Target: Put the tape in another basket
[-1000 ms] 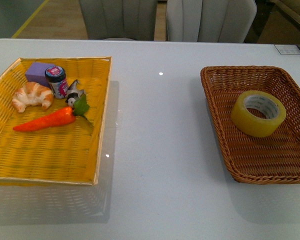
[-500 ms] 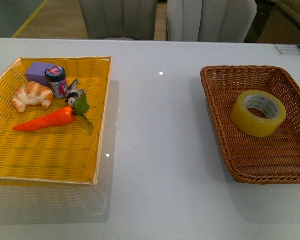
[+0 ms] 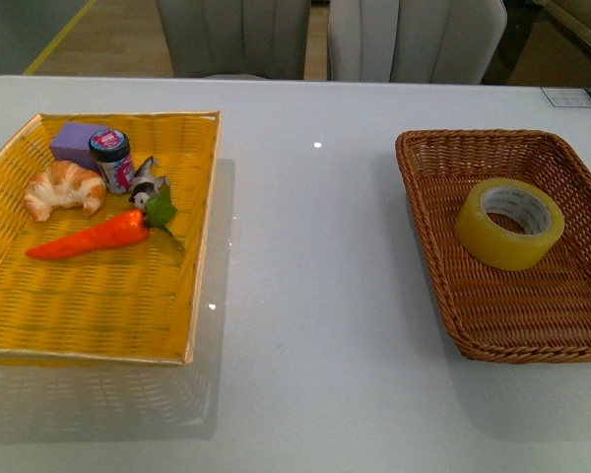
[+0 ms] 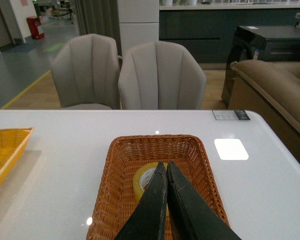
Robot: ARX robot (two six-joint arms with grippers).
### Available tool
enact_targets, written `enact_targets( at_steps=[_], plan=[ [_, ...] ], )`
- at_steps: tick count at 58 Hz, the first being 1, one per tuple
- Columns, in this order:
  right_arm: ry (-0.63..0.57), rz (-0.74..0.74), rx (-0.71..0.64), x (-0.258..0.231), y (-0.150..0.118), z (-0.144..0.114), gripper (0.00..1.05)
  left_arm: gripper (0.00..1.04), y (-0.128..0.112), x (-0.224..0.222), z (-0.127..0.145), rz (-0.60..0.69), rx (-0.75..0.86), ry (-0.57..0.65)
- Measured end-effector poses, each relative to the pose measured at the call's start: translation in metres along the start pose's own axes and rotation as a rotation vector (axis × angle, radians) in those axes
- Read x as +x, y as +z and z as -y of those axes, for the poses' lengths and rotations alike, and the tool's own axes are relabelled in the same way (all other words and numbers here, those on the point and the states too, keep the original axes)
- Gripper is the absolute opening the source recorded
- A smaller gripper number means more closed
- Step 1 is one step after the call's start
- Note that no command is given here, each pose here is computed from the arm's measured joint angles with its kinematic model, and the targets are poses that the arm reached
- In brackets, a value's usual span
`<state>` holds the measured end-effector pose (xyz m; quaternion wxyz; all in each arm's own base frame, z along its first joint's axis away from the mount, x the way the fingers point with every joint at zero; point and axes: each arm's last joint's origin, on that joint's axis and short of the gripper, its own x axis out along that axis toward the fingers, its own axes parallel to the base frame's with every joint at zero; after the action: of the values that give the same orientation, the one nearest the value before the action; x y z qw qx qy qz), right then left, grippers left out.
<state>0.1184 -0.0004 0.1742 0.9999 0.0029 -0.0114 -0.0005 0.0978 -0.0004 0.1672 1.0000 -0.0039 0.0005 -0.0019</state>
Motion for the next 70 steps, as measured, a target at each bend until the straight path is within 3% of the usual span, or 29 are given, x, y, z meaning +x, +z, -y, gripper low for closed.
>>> enact_targets(
  at_steps=[52, 55, 58, 65, 70],
  plan=[
    [-0.001, -0.005, 0.000, -0.022, -0.003, 0.000, 0.02, 0.02, 0.000, 0.000, 0.000, 0.000, 0.000, 0.000],
    [-0.001, -0.005, -0.001, -0.022, -0.003, 0.000, 0.09, 0.02, 0.000, 0.000, 0.000, 0.000, -0.001, 0.000],
    [-0.001, -0.005, -0.001, -0.022, -0.003, 0.000, 0.20, 0.10, 0.000, 0.000, 0.000, 0.000, 0.000, 0.000],
    [-0.001, -0.005, -0.001, -0.022, -0.003, 0.000, 0.51, 0.44, 0.000, 0.000, 0.000, 0.000, 0.000, 0.000],
    [-0.001, -0.005, -0.001, -0.022, -0.003, 0.000, 0.71, 0.62, 0.000, 0.000, 0.000, 0.000, 0.000, 0.000]
  ],
)
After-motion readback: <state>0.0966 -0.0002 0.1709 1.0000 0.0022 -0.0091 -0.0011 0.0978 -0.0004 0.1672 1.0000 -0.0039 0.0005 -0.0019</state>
